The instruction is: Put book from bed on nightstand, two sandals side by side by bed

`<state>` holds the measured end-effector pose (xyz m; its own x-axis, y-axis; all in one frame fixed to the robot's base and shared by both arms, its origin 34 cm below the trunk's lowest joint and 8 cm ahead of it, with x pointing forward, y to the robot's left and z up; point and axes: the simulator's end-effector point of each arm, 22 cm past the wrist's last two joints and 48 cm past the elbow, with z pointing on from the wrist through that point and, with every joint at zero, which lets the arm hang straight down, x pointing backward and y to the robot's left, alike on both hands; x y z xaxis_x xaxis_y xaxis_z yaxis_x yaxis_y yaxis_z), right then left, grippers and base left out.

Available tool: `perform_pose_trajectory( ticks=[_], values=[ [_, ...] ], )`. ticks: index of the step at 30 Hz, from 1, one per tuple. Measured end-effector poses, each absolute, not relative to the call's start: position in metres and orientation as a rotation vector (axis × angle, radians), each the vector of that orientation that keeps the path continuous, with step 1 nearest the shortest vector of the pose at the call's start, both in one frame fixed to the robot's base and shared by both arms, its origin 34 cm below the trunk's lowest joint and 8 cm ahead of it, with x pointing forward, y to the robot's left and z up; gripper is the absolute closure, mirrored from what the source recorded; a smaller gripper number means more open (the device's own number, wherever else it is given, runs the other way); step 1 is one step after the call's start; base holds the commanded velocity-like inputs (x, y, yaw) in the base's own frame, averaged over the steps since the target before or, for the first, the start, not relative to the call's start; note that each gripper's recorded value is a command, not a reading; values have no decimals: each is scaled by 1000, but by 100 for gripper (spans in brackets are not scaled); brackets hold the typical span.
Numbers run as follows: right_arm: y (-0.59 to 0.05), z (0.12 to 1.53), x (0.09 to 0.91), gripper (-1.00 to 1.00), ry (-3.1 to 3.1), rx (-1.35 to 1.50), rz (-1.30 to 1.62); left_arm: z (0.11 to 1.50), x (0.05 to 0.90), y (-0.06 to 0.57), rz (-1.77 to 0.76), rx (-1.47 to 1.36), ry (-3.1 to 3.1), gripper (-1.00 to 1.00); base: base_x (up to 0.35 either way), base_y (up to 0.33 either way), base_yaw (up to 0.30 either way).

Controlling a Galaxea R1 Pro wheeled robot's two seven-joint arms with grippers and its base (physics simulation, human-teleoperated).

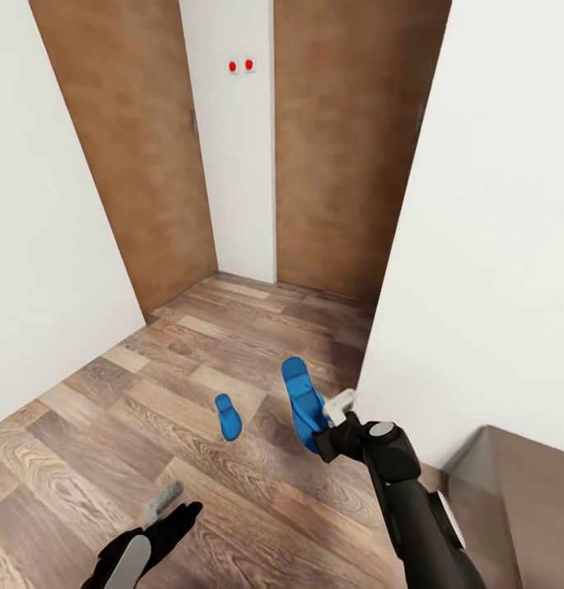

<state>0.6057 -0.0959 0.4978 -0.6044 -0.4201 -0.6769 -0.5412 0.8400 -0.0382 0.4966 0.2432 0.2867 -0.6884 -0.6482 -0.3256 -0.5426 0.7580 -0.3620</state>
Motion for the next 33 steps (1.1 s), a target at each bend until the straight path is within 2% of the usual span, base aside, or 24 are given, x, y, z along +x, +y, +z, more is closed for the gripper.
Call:
perform_pose_trajectory(
  ticks=[17,25,33],
  values=[
    [-94,496,604,100,2305,-705,228,286,496,243,-330,-903,2520,-100,276,205,-5],
    [-92,496,604,100,2302,-704,239,283,499,226,-352,-908,2532,-100,318,36,0],
    [-92,496,604,100,2302,-704,238,280,496,230,-313,-923,2546,-100,328,-75,0]
  ],
)
